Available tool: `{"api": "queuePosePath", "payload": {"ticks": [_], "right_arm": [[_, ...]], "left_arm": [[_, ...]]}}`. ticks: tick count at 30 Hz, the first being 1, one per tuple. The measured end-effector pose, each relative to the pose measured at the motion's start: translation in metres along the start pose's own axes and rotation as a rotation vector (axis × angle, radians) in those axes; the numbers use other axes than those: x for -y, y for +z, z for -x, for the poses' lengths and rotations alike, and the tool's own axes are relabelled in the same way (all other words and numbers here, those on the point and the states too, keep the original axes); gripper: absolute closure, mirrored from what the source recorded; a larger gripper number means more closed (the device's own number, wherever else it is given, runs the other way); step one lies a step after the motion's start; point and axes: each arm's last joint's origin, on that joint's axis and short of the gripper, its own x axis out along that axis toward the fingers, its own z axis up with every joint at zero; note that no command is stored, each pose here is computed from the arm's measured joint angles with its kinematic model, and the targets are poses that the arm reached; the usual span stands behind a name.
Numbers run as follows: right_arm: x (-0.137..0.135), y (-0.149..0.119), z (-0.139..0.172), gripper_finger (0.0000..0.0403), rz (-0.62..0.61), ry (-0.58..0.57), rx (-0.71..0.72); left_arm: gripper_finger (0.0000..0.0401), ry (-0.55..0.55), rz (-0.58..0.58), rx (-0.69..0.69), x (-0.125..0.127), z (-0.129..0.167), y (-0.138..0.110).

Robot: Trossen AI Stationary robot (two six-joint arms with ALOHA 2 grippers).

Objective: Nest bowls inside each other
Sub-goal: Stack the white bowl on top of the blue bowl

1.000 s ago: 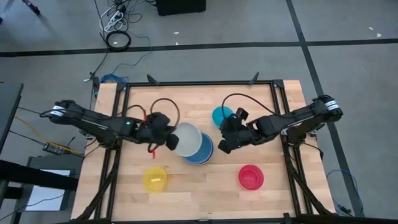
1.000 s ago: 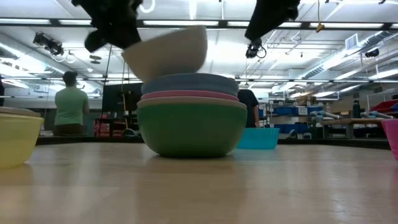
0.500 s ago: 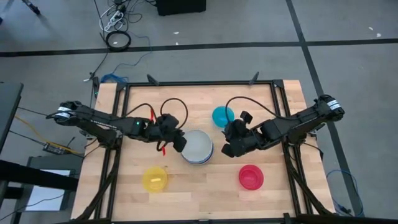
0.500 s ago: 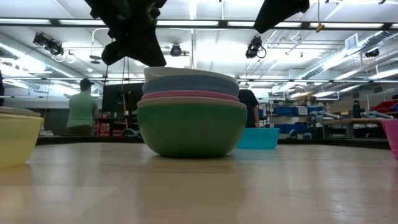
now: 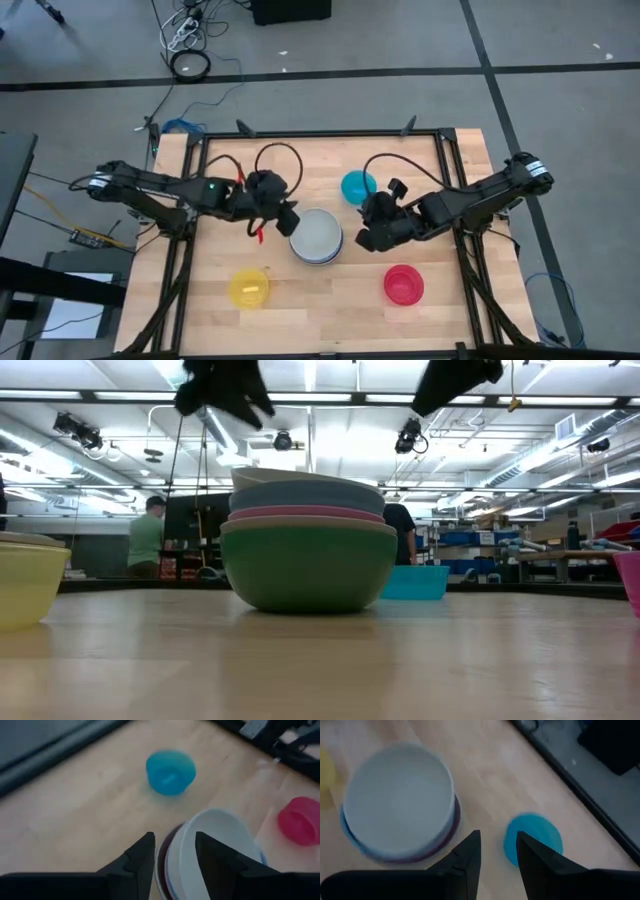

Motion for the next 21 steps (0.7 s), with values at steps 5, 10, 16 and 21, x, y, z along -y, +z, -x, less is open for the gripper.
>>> {"api": "queuePosePath", "payload": {"ticks": [5, 10, 16, 21], "right_arm": [[-0.012, 0.005, -0.023, 0.0292, -0.099, 0.039, 0.188], [-0.012, 0.008, -0.065, 0.0299, -0.261, 0.197, 0.421], [0.002, 0.015, -0.098, 0.0308, -0.388, 0.309, 0.614], [-0.006, 0.006, -0.130, 0.0312, -0.372, 0.314, 0.529]], "left_arm": [[0.0249, 0.034, -0.077, 0.121, 0.004, 0.025, 0.032], [0.0249, 0.038, -0.121, 0.253, 0.007, 0.056, 0.066], [0.0249, 0.039, -0.154, 0.314, 0.007, 0.072, 0.082], [0.0249, 0.060, -0.160, 0.313, 0.006, 0.071, 0.082]]}}
